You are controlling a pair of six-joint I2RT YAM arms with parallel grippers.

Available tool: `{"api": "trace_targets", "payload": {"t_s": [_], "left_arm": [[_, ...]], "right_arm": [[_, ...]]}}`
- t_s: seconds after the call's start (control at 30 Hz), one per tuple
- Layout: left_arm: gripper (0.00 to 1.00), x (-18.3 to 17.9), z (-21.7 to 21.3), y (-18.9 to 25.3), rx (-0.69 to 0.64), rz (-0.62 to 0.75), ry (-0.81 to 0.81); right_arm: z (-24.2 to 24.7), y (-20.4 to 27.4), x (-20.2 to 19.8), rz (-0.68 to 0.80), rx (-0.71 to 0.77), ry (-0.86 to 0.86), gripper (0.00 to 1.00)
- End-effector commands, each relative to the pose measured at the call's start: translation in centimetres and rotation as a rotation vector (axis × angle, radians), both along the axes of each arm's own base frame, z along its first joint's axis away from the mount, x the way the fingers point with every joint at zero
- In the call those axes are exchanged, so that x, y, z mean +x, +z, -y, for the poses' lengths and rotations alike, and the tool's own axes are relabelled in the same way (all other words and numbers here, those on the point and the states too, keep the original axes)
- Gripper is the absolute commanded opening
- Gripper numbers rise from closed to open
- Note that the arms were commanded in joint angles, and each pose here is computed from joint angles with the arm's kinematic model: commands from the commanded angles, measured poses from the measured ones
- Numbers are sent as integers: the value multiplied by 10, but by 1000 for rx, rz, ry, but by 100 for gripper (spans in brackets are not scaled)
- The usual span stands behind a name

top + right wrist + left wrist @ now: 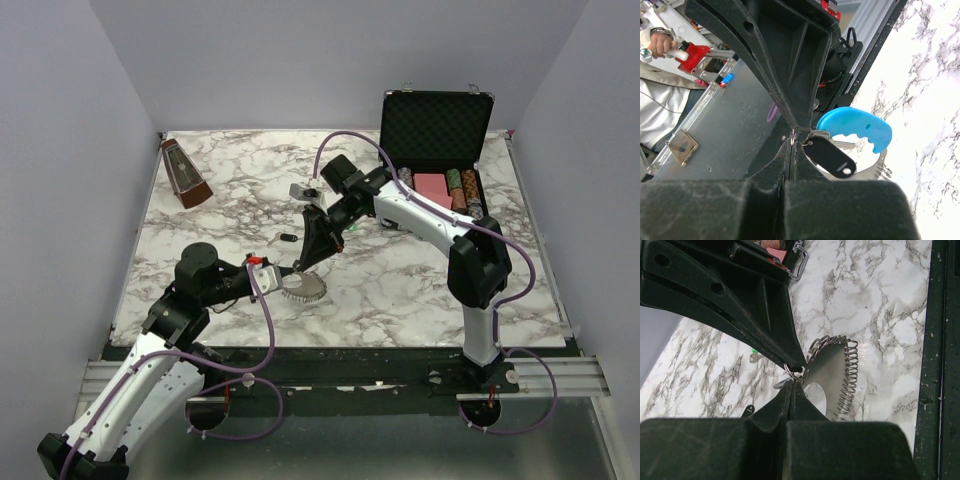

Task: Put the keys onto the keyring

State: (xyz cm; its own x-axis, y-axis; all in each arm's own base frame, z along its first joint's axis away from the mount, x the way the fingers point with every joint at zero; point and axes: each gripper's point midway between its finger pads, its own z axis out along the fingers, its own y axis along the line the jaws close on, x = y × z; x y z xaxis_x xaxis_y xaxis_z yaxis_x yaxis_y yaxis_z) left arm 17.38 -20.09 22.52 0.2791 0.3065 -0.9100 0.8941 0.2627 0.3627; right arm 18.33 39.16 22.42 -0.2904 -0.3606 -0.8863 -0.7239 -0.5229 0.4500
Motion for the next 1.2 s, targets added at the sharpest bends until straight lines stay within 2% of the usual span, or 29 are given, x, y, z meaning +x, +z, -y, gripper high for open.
{"api": "trace_targets", "payload": {"t_s": [0.0,0.17,0.37,0.97,1.17], "left_arm": [[0,-7,4,14,-10,34,-59],[0,-10,1,14,18,47,-70],[0,-12,1,16,83,145,-87],[0,-12,9,-15,300,166,-106],[0,-11,7,-10,251,179,-67]], "right_arm": [[-3,8,1,-29,26,15,1],[-2,8,7,-77,11,1,1],[-1,7,11,-161,-17,-2,1],[4,1,26,-212,-67,-55,1],[4,3,26,-205,-61,-55,1]]}}
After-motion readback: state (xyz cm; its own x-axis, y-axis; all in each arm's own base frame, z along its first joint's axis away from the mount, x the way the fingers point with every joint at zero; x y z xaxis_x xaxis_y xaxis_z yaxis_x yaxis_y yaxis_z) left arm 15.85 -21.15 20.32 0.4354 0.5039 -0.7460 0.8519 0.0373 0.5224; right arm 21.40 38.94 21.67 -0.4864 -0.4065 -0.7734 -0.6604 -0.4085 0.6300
